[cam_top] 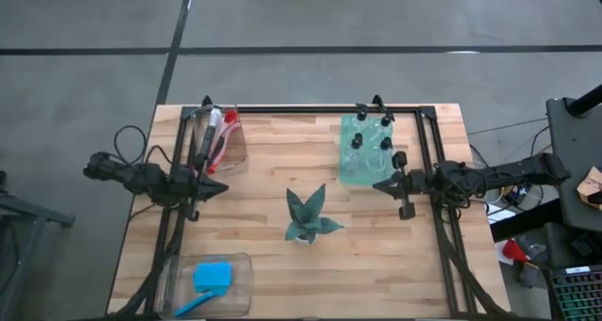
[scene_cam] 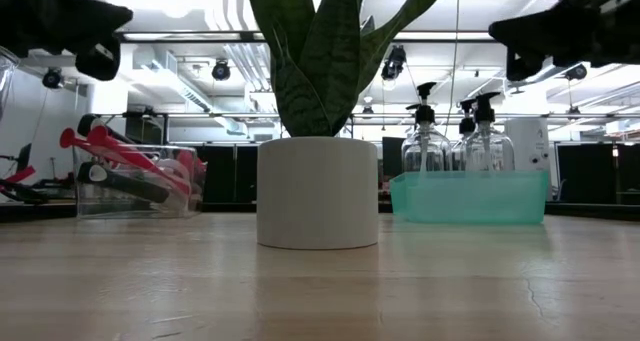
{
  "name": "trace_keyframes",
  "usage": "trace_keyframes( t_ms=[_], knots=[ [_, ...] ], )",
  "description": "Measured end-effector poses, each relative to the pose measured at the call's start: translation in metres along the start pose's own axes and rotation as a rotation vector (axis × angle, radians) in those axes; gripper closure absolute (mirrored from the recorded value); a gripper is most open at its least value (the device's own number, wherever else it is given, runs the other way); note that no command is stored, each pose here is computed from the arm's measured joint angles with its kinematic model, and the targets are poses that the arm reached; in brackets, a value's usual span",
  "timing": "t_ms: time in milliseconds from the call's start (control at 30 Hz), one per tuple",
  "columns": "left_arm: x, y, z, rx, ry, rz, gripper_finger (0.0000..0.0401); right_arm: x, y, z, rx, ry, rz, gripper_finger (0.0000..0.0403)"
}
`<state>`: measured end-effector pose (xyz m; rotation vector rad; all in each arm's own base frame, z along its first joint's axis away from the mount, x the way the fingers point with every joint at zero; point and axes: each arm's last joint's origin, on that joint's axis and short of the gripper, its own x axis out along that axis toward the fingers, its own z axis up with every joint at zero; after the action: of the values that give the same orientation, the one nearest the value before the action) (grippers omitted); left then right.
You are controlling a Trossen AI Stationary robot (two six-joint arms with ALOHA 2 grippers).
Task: Pick & Place Kitchen Sink Supplies
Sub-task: Return to Home Position
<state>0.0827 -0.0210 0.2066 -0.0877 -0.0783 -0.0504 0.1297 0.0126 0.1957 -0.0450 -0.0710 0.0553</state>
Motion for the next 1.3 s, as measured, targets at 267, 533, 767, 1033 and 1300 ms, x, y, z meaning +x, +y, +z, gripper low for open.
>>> trace_keyframes(
  t_ms=[267, 533, 767, 1033, 1300],
  knots=[
    [0.001, 0.001, -0.01, 0.049, 0.072, 0.007, 0.0401, -0.015, -0.001, -0.006, -0.03, -0.008, -0.007, 0.0394],
    [0.004, 0.009, -0.031, -0.046, 0.067, 0.318, 0.0401, -0.029, -0.003, -0.002, -0.088, -0.102, -0.082, 0.0394],
    [0.004, 0.013, -0.033, 0.201, 0.132, 0.453, 0.0401, -0.03, -0.004, -0.002, -0.104, -0.104, -0.087, 0.0394],
    [0.005, 0.012, -0.036, 0.269, 0.168, 0.448, 0.0401, -0.03, -0.004, -0.003, -0.019, -0.103, -0.082, 0.0394],
    [0.005, 0.012, -0.036, 0.271, 0.171, 0.448, 0.0401, -0.03, -0.004, -0.003, -0.023, -0.103, -0.082, 0.0394]
  ],
)
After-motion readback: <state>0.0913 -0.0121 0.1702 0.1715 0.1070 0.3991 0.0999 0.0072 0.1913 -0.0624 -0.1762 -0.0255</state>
